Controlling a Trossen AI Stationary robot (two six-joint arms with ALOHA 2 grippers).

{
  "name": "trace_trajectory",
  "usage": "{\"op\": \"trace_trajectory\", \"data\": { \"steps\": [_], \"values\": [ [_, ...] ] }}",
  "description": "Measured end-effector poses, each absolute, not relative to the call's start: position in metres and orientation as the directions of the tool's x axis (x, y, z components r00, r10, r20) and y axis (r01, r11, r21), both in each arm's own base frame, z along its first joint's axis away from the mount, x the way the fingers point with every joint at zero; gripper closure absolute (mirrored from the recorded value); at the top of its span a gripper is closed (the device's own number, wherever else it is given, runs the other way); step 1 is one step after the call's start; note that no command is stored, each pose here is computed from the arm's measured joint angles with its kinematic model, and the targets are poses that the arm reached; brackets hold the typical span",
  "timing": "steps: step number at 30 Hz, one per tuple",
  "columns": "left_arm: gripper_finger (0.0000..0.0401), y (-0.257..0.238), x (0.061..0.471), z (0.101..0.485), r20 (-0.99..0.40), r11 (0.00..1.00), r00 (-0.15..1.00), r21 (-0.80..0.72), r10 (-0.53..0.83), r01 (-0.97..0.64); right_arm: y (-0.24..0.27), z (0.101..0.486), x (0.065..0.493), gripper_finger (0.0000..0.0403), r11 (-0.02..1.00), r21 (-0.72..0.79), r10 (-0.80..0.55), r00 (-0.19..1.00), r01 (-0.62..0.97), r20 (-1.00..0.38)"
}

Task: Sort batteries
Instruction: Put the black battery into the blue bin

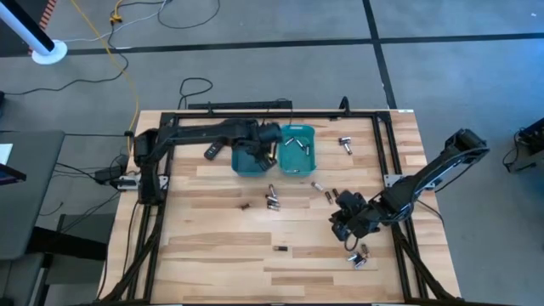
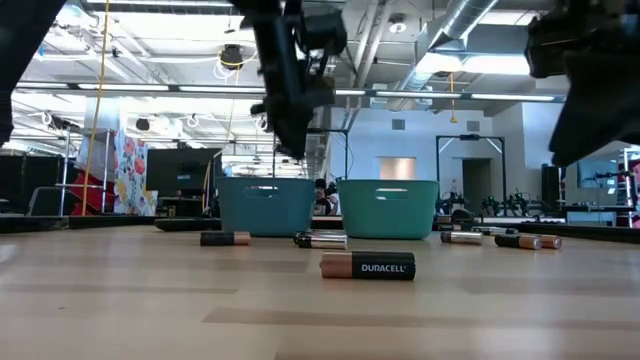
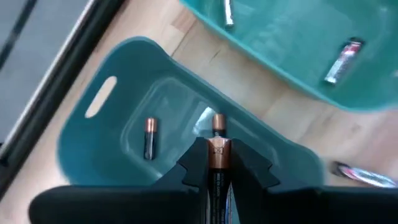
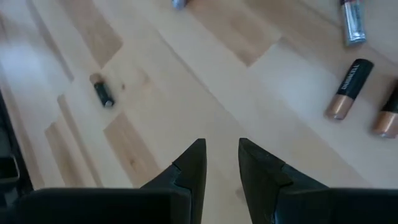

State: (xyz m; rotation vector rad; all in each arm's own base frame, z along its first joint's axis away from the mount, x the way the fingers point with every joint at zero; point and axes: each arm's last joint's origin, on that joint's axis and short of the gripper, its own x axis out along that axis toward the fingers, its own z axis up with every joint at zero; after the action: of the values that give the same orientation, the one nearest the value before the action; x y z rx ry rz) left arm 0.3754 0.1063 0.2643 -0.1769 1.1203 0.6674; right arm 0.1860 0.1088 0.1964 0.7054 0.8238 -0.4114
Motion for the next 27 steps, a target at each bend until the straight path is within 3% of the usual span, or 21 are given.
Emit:
{"op": "trace_trajectory", "data": {
  "steps": [5,11,17,27],
  "values": [
    [0.0361,0.140,0.360,0.241,-0.860,0.801,0.372,0.067,0.348,-0.595,0.100,0.197,0.191,0.0291,0.666,0.409,-0.106,0.621,0.624,-0.777],
    [0.0361,0.176,0.328,0.214,-0.893,0.783,0.364,-0.022,0.264,-0.621,0.090,0.197,0.196,0.0291,0.630,0.410,-0.139,0.615,0.660,-0.776],
    [0.0360,0.181,0.327,0.203,-0.879,0.821,0.416,-0.052,0.232,-0.569,0.078,0.196,0.200,0.0291,0.596,0.405,-0.175,0.605,0.693,-0.777],
    [0.0301,0.181,0.328,0.203,-0.875,0.835,0.423,-0.038,0.237,-0.548,0.065,0.196,0.205,0.0291,0.559,0.399,-0.215,0.592,0.727,-0.777]
  ]
}}
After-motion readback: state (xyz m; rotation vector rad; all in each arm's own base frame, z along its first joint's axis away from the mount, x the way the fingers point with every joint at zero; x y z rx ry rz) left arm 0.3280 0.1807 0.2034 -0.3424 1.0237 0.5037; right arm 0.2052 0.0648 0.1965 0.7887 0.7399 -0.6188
